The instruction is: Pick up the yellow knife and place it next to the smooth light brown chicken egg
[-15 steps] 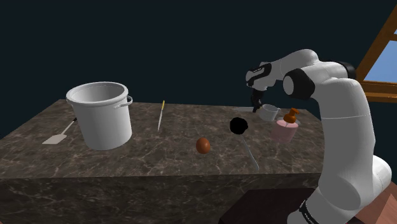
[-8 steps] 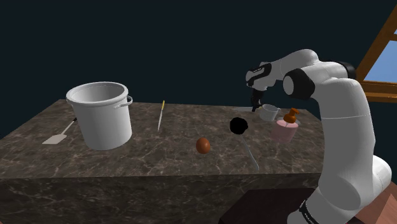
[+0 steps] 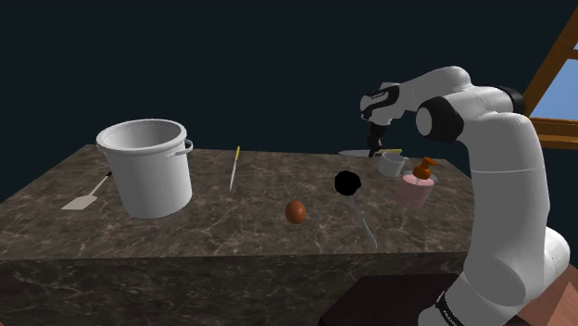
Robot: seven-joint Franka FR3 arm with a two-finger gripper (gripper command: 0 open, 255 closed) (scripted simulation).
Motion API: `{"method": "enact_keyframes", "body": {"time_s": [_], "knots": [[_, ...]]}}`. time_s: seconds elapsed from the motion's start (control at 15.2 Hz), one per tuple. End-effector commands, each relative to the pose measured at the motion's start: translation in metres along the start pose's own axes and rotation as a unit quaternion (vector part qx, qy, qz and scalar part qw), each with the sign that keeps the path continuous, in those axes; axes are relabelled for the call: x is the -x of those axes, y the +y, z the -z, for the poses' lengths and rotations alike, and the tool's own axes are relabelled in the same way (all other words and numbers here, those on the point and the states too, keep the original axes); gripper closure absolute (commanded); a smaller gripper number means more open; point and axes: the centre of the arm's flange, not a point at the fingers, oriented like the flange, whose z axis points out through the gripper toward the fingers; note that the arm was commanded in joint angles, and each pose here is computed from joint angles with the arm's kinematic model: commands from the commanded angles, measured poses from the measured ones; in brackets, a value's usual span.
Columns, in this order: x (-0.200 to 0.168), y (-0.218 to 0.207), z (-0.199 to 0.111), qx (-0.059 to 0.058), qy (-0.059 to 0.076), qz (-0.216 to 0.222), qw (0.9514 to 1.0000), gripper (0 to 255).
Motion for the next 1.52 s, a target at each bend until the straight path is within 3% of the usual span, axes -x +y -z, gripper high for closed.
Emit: {"method": "enact_keyframes", "body": {"time_s": [0.0,1.19,1.45], "knots": [[0.0,0.001,0.01,0.0,0.0,0.0,1.0,255],[0.002,0.001,0.104,0.0,0.0,0.0,1.0,255],[-0.037,-0.035,0.105,0.0,0.0,0.0,1.0,255]]}}
